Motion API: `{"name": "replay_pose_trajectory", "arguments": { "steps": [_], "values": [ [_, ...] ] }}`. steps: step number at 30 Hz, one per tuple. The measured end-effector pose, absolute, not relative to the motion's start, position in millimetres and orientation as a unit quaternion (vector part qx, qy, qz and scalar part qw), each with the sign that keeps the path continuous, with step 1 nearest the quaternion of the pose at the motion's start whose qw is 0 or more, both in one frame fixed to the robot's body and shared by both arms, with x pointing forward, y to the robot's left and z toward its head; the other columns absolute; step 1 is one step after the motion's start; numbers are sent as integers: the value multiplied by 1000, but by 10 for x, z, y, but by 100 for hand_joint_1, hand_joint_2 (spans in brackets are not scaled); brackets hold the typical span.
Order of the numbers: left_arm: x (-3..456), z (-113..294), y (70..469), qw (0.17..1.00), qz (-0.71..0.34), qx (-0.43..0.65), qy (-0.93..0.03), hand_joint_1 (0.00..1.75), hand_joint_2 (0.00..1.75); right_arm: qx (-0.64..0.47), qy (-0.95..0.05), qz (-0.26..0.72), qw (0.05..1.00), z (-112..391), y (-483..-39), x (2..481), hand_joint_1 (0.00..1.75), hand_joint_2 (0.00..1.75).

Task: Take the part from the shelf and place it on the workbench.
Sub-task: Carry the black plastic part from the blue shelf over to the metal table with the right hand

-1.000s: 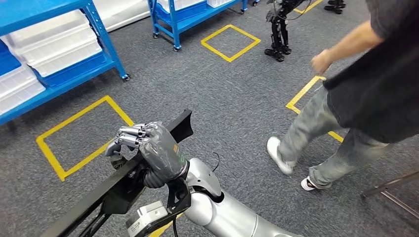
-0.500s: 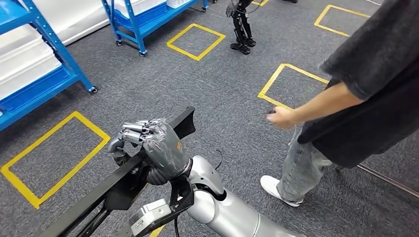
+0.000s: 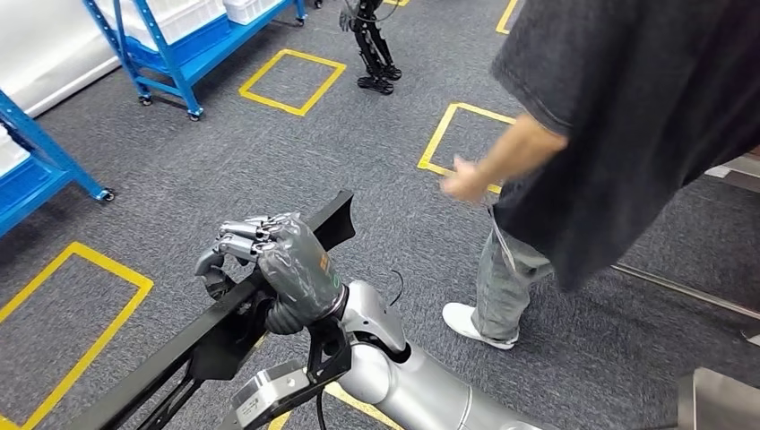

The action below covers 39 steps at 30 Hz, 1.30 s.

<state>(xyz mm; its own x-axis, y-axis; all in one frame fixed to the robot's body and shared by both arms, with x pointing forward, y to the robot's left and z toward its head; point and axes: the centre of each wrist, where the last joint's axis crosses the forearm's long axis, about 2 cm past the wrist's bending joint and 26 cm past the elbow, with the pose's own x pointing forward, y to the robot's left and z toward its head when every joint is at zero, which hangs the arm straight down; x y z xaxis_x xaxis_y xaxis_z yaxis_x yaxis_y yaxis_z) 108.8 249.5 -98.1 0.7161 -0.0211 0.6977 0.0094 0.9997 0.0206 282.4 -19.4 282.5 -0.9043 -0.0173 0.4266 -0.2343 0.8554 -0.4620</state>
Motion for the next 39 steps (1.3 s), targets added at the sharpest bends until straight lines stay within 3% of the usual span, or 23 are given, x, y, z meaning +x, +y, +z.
{"name": "replay_pose_trajectory", "arguments": {
  "steps": [39],
  "values": [
    [1235, -942, 2479, 923, -20, 4, -384, 0, 175, 46, -940, 267, 206, 2843, -260, 2859, 175, 175]
  ]
}}
